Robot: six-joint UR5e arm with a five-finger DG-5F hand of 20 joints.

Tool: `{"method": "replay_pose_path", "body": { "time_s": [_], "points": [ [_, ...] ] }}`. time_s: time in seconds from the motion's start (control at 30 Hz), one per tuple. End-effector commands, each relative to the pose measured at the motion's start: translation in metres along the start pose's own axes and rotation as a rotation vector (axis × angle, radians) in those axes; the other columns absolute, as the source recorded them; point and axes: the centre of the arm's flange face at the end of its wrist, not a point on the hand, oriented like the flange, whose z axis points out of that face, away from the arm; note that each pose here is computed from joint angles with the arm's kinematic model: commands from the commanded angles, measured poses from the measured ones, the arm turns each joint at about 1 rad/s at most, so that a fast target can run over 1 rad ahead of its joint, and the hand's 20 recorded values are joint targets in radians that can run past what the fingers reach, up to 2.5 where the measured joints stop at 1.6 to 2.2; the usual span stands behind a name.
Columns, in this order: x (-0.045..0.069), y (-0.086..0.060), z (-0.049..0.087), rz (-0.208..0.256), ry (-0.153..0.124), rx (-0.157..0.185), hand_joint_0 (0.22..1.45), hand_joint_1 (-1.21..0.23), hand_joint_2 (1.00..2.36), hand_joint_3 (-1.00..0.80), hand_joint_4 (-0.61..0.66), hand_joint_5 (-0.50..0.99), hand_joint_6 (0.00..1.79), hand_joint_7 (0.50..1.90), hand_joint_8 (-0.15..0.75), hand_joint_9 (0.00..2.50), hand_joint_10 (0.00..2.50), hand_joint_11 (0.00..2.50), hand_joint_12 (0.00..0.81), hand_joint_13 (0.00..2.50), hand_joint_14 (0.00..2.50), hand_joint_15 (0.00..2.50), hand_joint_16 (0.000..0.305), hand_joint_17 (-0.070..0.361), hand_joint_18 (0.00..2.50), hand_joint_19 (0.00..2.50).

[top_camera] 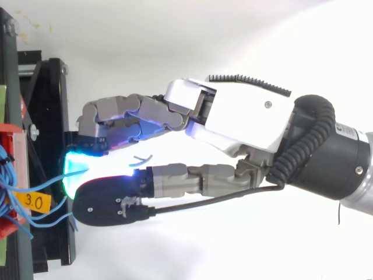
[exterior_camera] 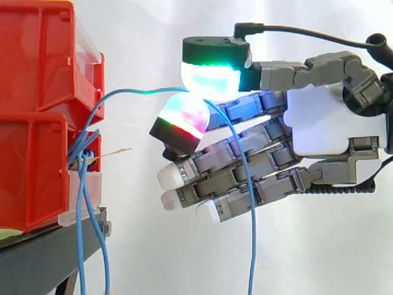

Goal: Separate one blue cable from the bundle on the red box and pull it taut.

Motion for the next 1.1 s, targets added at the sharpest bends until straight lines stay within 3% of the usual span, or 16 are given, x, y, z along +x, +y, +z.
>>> {"method": "replay_pose_path", "body": {
  "time_s": [0.0,0.13,0.3,0.47,0.67,0.8,0.9,0.93,1.07],
  "points": [
    [0.0001,0.0000,-0.0001,0.000,0.002,0.000,0.54,-0.49,1.01,-0.37,0.25,-0.11,0.50,1.16,0.329,0.68,0.01,0.28,0.388,0.40,0.00,0.16,0.056,0.126,0.40,0.41],
    [-0.0008,-0.0001,0.0003,0.001,0.002,0.000,0.50,-0.46,1.00,-0.48,0.24,-0.11,0.50,1.16,0.328,0.67,0.01,0.29,0.388,0.39,0.01,0.16,0.055,0.125,0.40,0.42],
    [-0.0007,-0.0001,0.0003,0.001,0.003,0.000,0.52,-0.41,1.00,-0.49,0.24,-0.11,0.50,1.18,0.320,0.67,0.01,0.28,0.379,0.38,0.00,0.16,0.054,0.121,0.39,0.42],
    [-0.0007,-0.0001,0.0003,0.001,0.003,0.000,0.63,-0.47,1.01,-0.20,0.26,-0.09,0.50,1.18,0.332,0.72,0.01,0.28,0.391,0.42,0.00,0.14,0.055,0.125,0.44,0.39],
    [-0.0007,-0.0001,0.0003,0.001,0.003,0.000,0.66,-0.55,1.03,-0.05,0.27,-0.09,0.50,1.18,0.349,0.75,0.01,0.28,0.405,0.45,0.00,0.15,0.058,0.131,0.47,0.38],
    [-0.0005,-0.0001,0.0003,0.000,0.005,-0.001,0.62,-0.61,1.14,-0.11,0.29,-0.09,0.50,1.18,0.356,0.76,0.01,0.28,0.417,0.45,0.00,0.14,0.060,0.136,0.49,0.37],
    [-0.0005,-0.0001,0.0003,0.001,0.005,-0.001,0.62,-0.68,1.08,-0.13,0.30,-0.09,0.50,1.18,0.360,0.75,0.01,0.29,0.419,0.45,0.00,0.15,0.061,0.137,0.49,0.36],
    [-0.0002,-0.0012,0.0005,0.001,0.005,0.001,0.64,-0.69,1.00,-0.15,0.30,-0.09,0.50,1.19,0.357,0.74,0.01,0.28,0.416,0.45,0.00,0.15,0.061,0.136,0.48,0.37],
    [-0.0005,-0.0001,0.0003,0.003,0.005,-0.001,0.62,-0.64,1.01,-0.26,0.25,-0.10,0.50,1.20,0.325,0.72,0.01,0.29,0.379,0.42,0.00,0.16,0.053,0.120,0.43,0.40]
  ]
}}
